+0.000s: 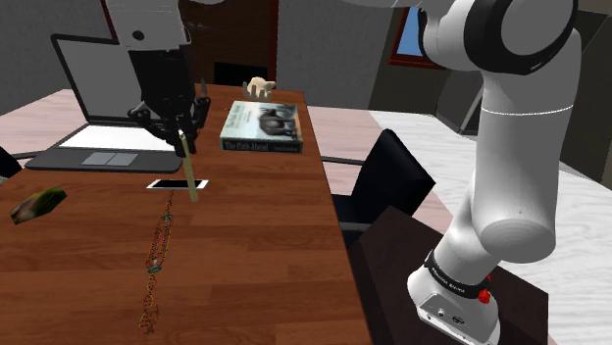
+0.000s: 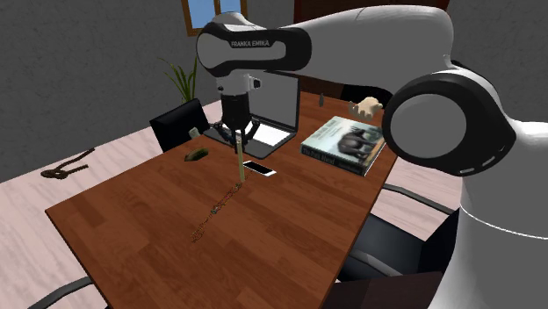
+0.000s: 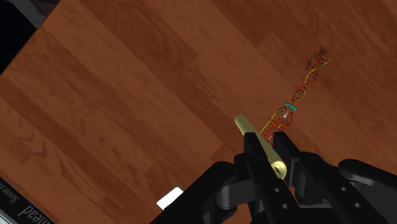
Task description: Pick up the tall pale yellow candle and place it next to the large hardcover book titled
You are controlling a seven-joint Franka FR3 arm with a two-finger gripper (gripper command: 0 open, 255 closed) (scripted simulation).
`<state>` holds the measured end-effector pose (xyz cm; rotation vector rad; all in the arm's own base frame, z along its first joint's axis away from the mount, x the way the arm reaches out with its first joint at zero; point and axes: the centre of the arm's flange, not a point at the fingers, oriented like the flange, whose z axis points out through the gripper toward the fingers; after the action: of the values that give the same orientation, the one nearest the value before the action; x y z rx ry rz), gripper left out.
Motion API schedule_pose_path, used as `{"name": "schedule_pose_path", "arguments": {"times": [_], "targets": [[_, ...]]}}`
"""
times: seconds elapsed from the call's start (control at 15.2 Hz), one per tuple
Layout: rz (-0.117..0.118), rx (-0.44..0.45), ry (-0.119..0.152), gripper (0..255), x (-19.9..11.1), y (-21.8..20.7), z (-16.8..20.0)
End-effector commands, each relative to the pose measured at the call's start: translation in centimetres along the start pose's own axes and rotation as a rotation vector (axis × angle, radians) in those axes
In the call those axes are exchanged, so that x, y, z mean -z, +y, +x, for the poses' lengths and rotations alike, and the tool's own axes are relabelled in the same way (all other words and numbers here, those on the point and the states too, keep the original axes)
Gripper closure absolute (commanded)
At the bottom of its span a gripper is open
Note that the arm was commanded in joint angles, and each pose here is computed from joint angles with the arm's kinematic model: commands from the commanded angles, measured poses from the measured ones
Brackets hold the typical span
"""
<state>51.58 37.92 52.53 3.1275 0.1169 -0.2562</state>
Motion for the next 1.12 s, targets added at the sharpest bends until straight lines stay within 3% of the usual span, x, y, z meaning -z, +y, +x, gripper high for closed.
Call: {"name": "schedule_pose_path", "arguments": {"times": [0.0, 0.92, 1.06], "targets": [[0.000, 0.000, 0.000, 255, 1.1, -0.1, -0.1], [0.000, 0.000, 0.000, 255, 8.4, -0.2, -1.3], [0.000, 0.000, 0.000, 255, 8.0, 2.1, -0.1]]}}
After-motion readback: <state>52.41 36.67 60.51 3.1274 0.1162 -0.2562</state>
